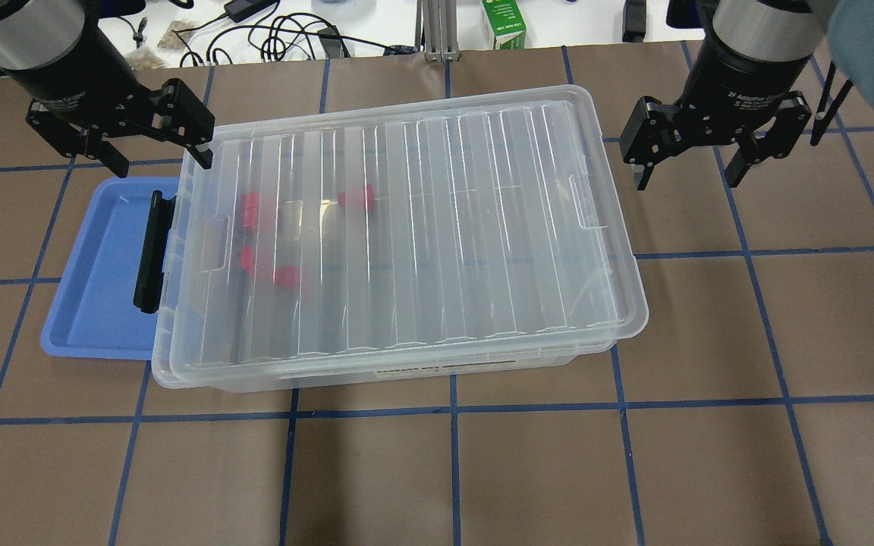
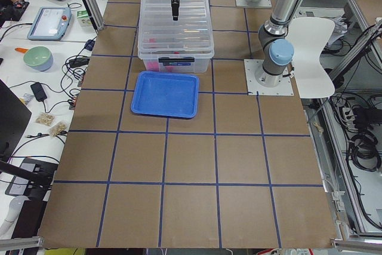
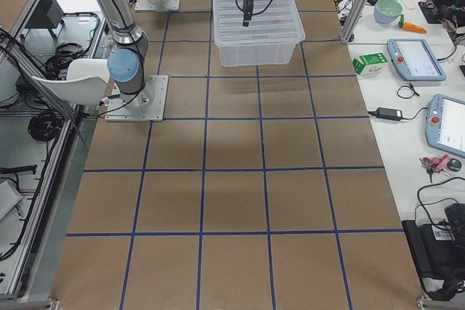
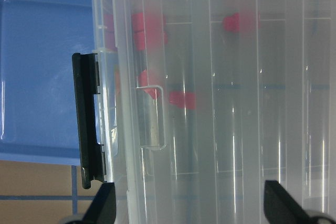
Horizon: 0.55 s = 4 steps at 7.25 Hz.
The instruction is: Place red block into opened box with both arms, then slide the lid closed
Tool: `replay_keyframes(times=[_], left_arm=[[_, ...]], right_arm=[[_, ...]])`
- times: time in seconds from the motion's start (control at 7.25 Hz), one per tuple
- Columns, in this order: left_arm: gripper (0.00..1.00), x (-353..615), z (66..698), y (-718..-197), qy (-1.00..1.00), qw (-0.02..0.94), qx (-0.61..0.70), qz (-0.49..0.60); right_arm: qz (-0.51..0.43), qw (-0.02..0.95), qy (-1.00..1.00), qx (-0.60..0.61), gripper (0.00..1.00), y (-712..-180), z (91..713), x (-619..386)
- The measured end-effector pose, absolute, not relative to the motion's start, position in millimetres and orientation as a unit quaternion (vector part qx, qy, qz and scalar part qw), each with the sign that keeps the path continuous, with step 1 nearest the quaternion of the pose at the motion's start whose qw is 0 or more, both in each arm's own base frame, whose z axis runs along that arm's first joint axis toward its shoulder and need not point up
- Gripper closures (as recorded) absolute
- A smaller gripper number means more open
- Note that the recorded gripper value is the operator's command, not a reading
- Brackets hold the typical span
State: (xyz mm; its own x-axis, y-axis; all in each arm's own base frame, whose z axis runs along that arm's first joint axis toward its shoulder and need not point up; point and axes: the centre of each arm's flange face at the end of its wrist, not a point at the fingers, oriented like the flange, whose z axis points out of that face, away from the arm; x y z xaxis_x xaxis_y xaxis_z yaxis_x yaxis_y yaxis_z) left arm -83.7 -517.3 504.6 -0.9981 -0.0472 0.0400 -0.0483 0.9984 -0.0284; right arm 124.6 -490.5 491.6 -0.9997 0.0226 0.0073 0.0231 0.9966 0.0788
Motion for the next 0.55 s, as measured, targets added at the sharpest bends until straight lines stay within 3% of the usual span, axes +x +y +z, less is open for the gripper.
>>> replay_keyframes(times=[0.55], left_arm=[[0.00,-88.5,503.0,-518.0,-0.999,0.010,0.020,0.024]], right_arm=[[-0.040,0.004,-0.999,-0.012,0.00,-490.7,491.2,124.2]])
